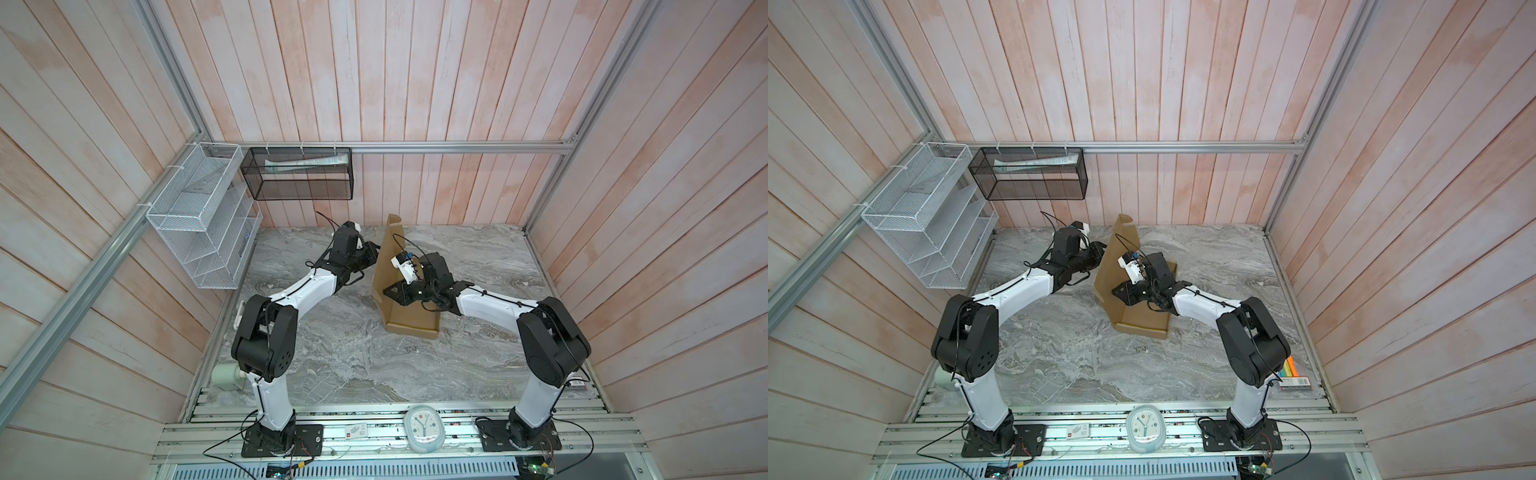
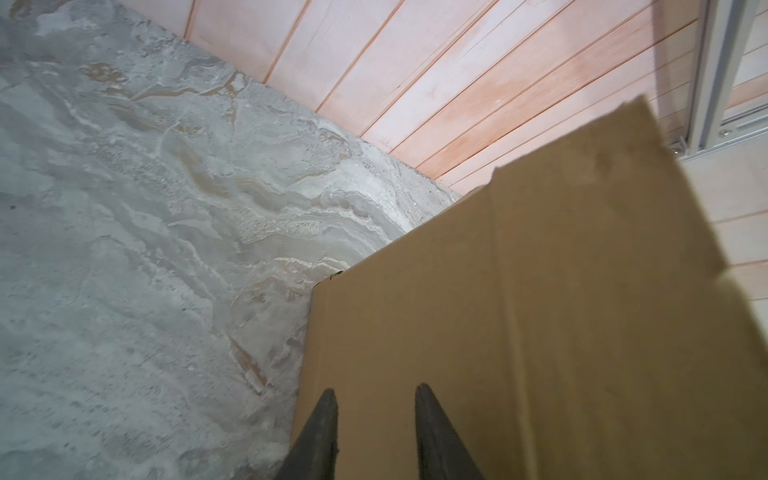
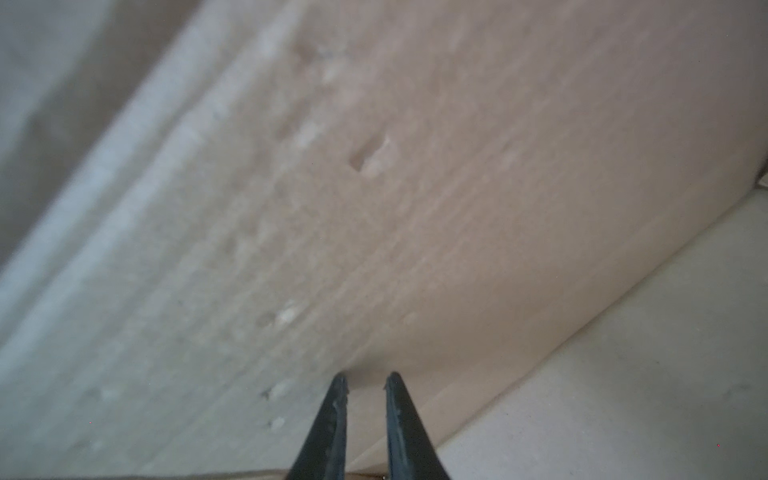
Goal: Fold the paper box
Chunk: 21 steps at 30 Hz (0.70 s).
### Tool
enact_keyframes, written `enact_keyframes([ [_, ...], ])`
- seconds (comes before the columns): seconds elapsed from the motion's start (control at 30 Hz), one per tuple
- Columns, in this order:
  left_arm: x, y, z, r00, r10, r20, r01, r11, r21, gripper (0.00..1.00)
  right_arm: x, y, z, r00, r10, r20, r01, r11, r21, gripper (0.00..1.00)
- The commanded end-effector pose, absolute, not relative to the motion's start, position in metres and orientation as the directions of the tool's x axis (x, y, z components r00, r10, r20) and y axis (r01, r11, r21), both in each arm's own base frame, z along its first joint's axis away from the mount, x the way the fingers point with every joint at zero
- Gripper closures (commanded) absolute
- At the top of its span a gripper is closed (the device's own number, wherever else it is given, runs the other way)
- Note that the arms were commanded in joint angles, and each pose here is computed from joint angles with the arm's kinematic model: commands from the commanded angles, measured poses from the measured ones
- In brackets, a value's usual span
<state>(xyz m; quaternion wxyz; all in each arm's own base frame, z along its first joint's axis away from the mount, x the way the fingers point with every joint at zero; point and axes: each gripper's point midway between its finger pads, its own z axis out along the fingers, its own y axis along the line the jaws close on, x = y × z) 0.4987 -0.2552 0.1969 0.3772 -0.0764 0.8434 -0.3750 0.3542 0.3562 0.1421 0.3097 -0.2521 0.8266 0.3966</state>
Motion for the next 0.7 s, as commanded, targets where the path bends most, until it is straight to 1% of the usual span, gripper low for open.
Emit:
enact_keyframes([
  [0.0, 0.504, -0.266, 0.205, -0.72, -0.352, -0.598, 0.225, 0.697, -0.681, 0.66, 0.359, 0.36, 0.14, -0.676, -0.131, -0.725, -0.643, 0.585, 0.494, 0.81],
  [0.17, 0.508, -0.274, 0.208, -0.729, -0.33, -0.6, 0.253, 0.684, -0.684, 0.66, 0.368, 0.362, 0.141, -0.672, -0.083, -0.736, -0.616, 0.614, 0.493, 0.81],
  [0.3, 0.499, -0.272, 0.203, -0.741, -0.309, -0.596, 0.259, 0.687, -0.679, 0.66, 0.377, 0.355, 0.145, -0.656, -0.049, -0.754, -0.592, 0.653, 0.472, 0.81],
  [0.67, 0.458, -0.23, 0.187, -0.728, -0.324, -0.604, 0.195, 0.746, -0.636, 0.65, 0.382, 0.32, 0.152, -0.648, -0.001, -0.762, -0.539, 0.708, 0.457, 0.81],
])
